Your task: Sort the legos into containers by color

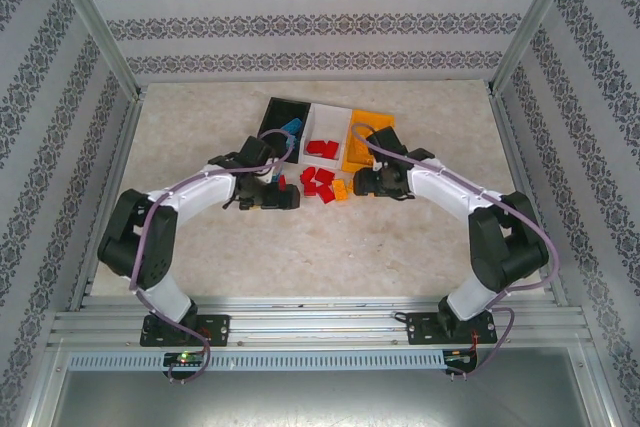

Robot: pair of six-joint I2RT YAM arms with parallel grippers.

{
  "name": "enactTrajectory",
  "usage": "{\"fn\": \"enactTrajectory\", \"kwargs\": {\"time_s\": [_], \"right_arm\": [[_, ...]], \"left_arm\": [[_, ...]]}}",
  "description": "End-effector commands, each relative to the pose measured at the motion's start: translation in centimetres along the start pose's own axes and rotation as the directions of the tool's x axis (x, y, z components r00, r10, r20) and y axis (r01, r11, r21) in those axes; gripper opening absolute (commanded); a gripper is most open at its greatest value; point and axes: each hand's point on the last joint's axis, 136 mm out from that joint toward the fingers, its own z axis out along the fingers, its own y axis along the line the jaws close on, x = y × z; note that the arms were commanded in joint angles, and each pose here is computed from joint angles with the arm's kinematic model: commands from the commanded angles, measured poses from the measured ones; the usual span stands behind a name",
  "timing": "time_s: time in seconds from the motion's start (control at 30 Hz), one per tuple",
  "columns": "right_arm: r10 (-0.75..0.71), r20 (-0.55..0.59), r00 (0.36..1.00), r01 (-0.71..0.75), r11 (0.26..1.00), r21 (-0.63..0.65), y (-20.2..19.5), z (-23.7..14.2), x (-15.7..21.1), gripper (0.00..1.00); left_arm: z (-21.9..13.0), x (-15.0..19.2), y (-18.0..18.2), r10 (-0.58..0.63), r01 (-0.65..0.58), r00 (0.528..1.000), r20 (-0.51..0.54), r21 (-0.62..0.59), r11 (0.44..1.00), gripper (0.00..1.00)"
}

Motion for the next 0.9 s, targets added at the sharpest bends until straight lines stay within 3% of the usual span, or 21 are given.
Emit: {"fn": "enactTrajectory", "kwargs": {"time_s": [0.0,0.3,0.7,0.87], "right_arm": [[0.02,0.035,0.999,-0.018,0.999,-0.047,1.0,-0.9,0.1,0.65],[0.006,0.023,1.0,-0.005,0.998,-0.056,1.4,-0.8,1.8,0.65],[-0.001,-0.011,1.0,0.0,0.998,-0.056,1.7,0.5,3.3,0.65],[-0.005,-0.017,1.0,0.004,0.999,-0.045,1.6,0.8,3.5,0.65]], "left_arm": [[0.3,-0.8,0.1,0.093,-0.093,0.996,-0.008,-0.076,0.993,0.98],[2.3,-1.2,2.0,0.182,-0.2,0.979,-0.095,-0.241,0.95,0.91],[4.1,-0.5,3.1,0.184,-0.219,0.972,-0.145,-0.286,0.933,0.89],[2.0,-0.5,1.3,0.173,-0.186,0.982,-0.077,-0.234,0.954,0.89]]}}
